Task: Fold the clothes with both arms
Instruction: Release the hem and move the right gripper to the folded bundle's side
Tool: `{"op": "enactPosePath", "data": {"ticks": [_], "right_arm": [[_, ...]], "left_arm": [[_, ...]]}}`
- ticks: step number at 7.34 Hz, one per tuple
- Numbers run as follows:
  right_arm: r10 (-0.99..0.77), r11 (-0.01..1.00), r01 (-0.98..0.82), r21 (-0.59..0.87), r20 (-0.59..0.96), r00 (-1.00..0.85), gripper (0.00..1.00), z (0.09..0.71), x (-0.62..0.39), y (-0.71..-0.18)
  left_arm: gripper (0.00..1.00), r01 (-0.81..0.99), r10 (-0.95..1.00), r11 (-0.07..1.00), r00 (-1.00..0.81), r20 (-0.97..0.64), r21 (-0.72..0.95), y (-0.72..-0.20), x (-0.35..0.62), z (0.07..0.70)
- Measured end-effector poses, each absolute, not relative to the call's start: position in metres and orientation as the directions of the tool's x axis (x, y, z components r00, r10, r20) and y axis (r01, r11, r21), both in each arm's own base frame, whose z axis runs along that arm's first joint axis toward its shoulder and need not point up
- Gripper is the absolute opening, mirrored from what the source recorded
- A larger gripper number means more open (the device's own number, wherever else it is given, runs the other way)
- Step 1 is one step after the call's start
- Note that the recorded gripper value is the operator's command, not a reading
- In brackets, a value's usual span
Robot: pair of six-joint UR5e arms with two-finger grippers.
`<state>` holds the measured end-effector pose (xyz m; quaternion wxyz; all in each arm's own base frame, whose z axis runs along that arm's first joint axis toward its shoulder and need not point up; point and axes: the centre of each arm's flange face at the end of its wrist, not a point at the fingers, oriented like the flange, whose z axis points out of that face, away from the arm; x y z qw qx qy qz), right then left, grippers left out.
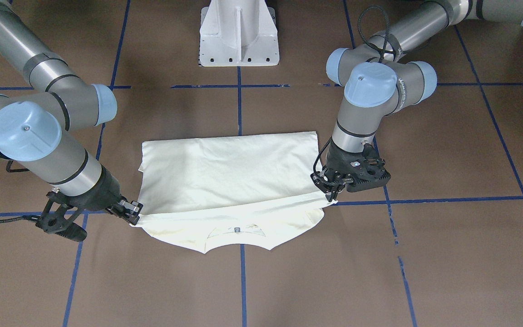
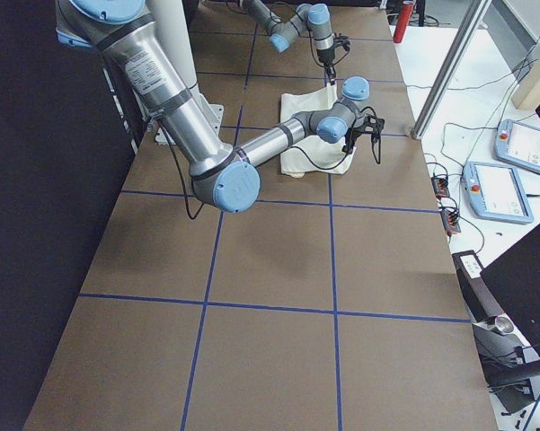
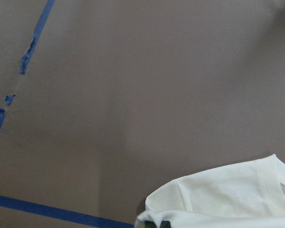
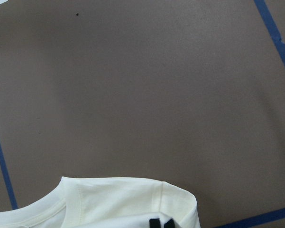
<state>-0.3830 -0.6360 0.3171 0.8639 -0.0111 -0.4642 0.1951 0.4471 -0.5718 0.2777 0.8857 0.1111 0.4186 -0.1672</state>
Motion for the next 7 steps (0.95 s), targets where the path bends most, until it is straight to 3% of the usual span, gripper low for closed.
{"op": "enactPosePath", "data": {"ticks": [4, 7], "right_arm": [[0.246, 0.958, -0.260, -0.121, 0.812, 0.529, 1.00, 0.338, -0.385, -0.626], [0.183, 0.975, -0.207, -0.083, 0.829, 0.529, 1.00, 0.362, -0.386, -0.558]], "left_arm": [[1.00, 0.386, -0.199, 0.921, 0.598, -0.777, 0.061, -0.570, 0.447, 0.276], [1.00, 0.375, -0.184, 0.925, 0.579, -0.794, 0.058, -0.545, 0.428, 0.239]]}}
